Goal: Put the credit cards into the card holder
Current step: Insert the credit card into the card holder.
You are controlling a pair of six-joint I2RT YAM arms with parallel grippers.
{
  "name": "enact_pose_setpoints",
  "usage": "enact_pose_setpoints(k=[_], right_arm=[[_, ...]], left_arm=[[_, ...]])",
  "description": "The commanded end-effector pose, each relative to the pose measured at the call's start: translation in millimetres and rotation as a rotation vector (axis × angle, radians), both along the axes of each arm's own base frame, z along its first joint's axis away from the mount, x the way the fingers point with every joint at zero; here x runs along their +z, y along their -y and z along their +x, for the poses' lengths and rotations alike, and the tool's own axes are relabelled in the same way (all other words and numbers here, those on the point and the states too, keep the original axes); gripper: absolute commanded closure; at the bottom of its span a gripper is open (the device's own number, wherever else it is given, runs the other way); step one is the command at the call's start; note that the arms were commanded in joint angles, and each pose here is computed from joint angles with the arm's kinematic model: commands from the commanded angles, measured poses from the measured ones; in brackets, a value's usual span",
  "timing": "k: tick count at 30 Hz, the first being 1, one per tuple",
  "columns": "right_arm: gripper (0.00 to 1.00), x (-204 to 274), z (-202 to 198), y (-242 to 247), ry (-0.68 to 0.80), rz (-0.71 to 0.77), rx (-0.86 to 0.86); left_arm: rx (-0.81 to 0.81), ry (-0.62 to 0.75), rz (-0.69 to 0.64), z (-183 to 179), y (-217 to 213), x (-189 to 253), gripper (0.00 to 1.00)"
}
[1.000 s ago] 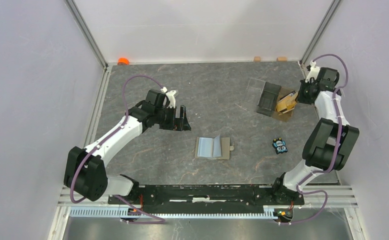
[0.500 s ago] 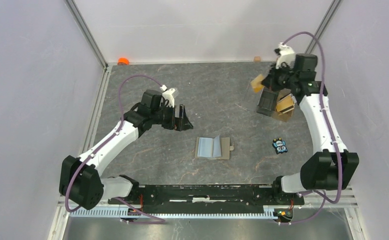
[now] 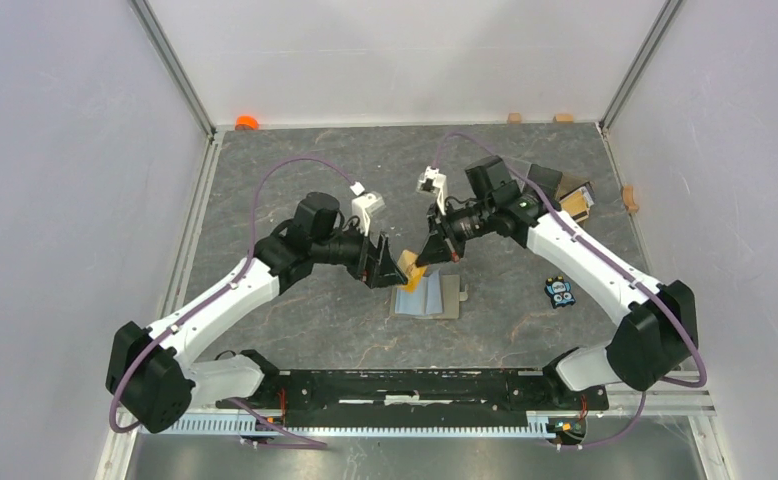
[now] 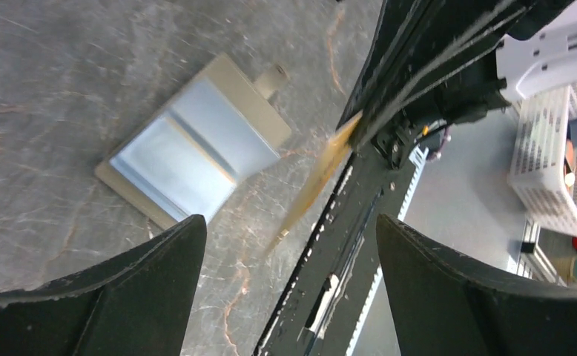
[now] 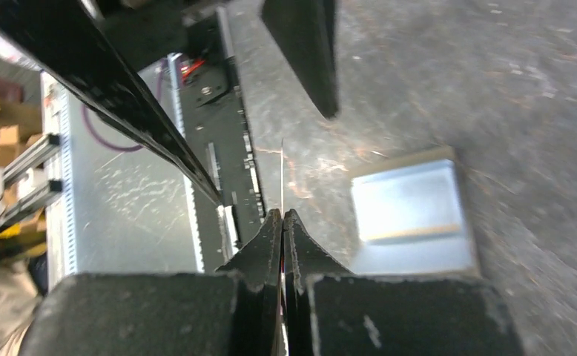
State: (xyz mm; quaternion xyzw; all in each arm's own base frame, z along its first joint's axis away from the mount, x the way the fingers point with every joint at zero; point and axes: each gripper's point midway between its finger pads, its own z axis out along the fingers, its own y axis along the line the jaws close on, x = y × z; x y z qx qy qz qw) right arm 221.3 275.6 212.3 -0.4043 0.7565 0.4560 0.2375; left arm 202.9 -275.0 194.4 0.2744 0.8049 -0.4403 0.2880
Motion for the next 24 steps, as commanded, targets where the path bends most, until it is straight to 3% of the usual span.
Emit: enact_pose_setpoints(k=[1, 2, 5, 7, 11, 14, 17, 21, 24], right_arm=[[1.00, 13.2, -26.3, -20.5, -0.009, 0.083, 0.143], [1.00, 14.7, -26.3, -22.1, -0.010, 0.085, 0.145], [1.00, 17.5, -24.9, -23.9, -0.009, 0.086, 0.146], [1.00, 16.0, -22.7, -23.2, -0.002, 0.076, 0.136], [0.80, 11.5, -18.1, -20.8, 0.003, 0.047, 0.099], [0.47, 14.1, -11.1, -18.6, 0.029, 0.036, 0.039], [0.30, 21.4, -2.4, -13.1, 0.046, 0.048, -0.073], [0.25, 13.4, 18.4, 3.4, 0.055, 0.022, -0.340], [0.26, 29.8, 6.2, -3.2, 0.030, 0.221, -0.379]], left_arm=[[-0.113, 0.065, 0.022, -19.0, 7.0, 2.0, 0.11], [-0.129, 0.062, 0.025, -23.2, 7.6, 1.0, 0.18], [-0.151, 0.056, 0.020, -30.4, 7.9, 1.9, 0.52], [-0.153, 0.059, 0.012, -33.2, 6.7, 4.4, 0.69], [-0.167, 0.060, -0.024, -39.8, 7.1, 10.3, 0.97], [-0.165, 0.059, -0.057, -43.2, 8.0, 13.8, 0.98], [-0.106, 0.070, -0.073, -37.9, 6.4, 18.2, 0.98], [0.038, 0.109, -0.165, -21.8, 6.3, 33.9, 0.98], [0.098, 0.120, -0.302, -17.4, 10.5, 52.7, 0.98]])
